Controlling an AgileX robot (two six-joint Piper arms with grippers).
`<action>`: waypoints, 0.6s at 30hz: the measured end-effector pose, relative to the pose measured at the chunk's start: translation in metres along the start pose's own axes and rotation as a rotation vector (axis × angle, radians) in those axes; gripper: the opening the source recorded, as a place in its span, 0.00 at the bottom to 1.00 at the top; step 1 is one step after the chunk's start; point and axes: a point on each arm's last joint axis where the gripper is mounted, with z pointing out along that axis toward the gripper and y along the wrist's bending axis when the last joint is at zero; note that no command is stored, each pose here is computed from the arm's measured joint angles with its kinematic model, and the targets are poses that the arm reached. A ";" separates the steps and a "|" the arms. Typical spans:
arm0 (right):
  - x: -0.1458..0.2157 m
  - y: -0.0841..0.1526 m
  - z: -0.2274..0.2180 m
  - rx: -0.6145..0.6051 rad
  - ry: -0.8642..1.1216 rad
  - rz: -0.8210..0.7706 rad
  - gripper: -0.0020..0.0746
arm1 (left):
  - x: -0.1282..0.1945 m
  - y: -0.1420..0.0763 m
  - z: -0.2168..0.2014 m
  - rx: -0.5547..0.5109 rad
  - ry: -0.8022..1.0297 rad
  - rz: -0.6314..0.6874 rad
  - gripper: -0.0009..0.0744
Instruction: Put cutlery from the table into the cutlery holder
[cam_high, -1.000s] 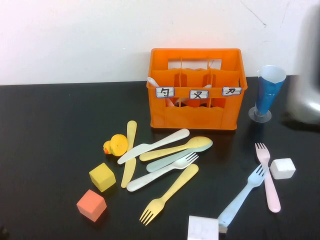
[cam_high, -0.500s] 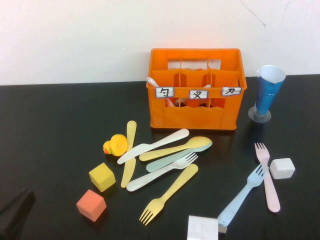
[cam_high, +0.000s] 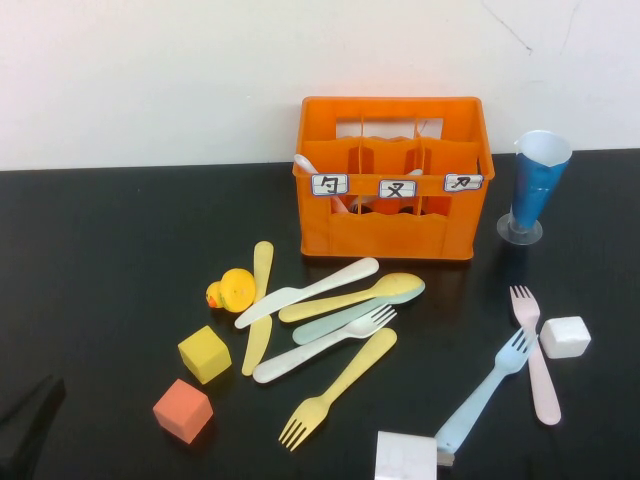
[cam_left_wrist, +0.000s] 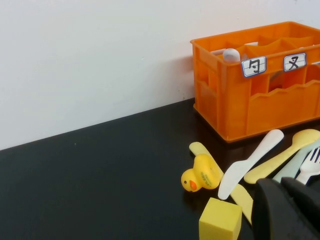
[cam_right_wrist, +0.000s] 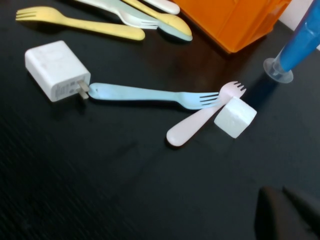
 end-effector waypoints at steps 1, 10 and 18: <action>0.000 0.000 0.000 0.002 0.000 -0.001 0.02 | 0.000 0.000 0.000 0.002 -0.001 -0.001 0.01; 0.000 0.000 0.000 0.003 0.000 -0.003 0.02 | 0.000 0.000 0.000 0.002 -0.001 0.000 0.01; 0.000 0.000 0.000 0.003 0.000 0.001 0.02 | 0.001 0.000 -0.001 0.005 -0.003 -0.007 0.01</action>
